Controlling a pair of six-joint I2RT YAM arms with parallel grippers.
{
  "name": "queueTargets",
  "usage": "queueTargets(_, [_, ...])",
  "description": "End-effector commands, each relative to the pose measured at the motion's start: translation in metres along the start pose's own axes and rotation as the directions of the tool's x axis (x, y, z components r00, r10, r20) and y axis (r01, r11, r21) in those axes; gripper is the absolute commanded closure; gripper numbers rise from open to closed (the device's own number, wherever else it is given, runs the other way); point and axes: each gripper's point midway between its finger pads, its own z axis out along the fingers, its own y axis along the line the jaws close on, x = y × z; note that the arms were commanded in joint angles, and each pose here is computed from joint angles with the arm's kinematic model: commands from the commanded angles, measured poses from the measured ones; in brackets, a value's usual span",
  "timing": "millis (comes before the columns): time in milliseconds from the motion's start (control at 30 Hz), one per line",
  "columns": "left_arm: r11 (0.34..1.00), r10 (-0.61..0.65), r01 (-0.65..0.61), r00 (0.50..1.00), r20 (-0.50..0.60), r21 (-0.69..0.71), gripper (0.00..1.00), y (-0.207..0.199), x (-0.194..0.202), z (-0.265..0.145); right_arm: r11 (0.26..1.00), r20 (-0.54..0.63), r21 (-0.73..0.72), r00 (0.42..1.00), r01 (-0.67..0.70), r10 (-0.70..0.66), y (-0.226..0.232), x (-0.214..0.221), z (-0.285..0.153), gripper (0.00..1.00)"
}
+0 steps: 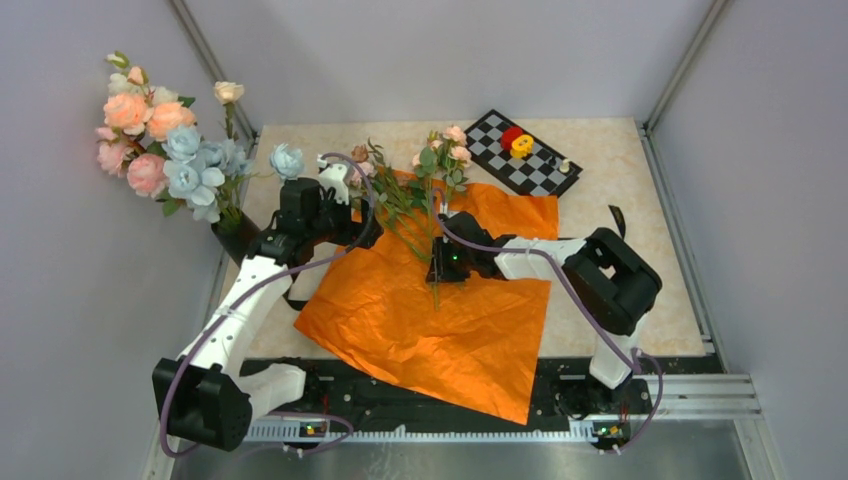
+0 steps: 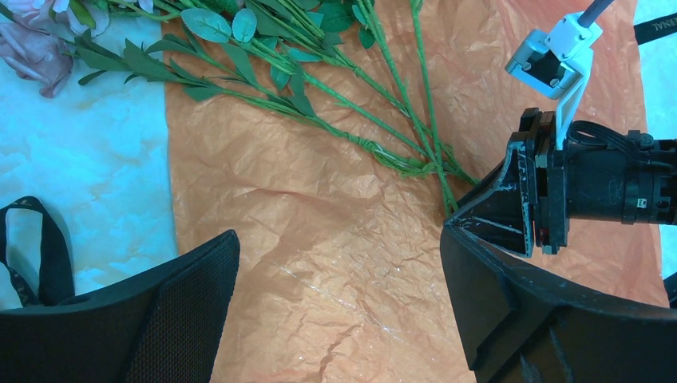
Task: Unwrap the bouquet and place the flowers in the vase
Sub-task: Pick up the fake flower from the wrapping paper.
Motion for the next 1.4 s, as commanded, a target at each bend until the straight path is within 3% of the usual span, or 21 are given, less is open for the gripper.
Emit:
queueTargets(0, [1.0,0.006,-0.007,0.999,0.032,0.019,0.01,-0.005,-0.012,0.0,0.999,0.029,-0.041,0.999,0.016,-0.015,0.019,-0.012,0.003,0.71])
queueTargets(1000, [1.0,0.01,-0.01,0.999,0.038,0.007,0.01,-0.003,-0.012,-0.002,0.999,0.08,-0.036,0.997,0.001,0.002,0.026,-0.025,-0.016,0.96])
queueTargets(1367, [1.0,0.001,-0.002,0.999,0.042,0.017,0.01,-0.005,-0.013,-0.002,0.999,0.15,-0.046,0.989,0.005,0.002,0.036,-0.042,-0.04,0.99])
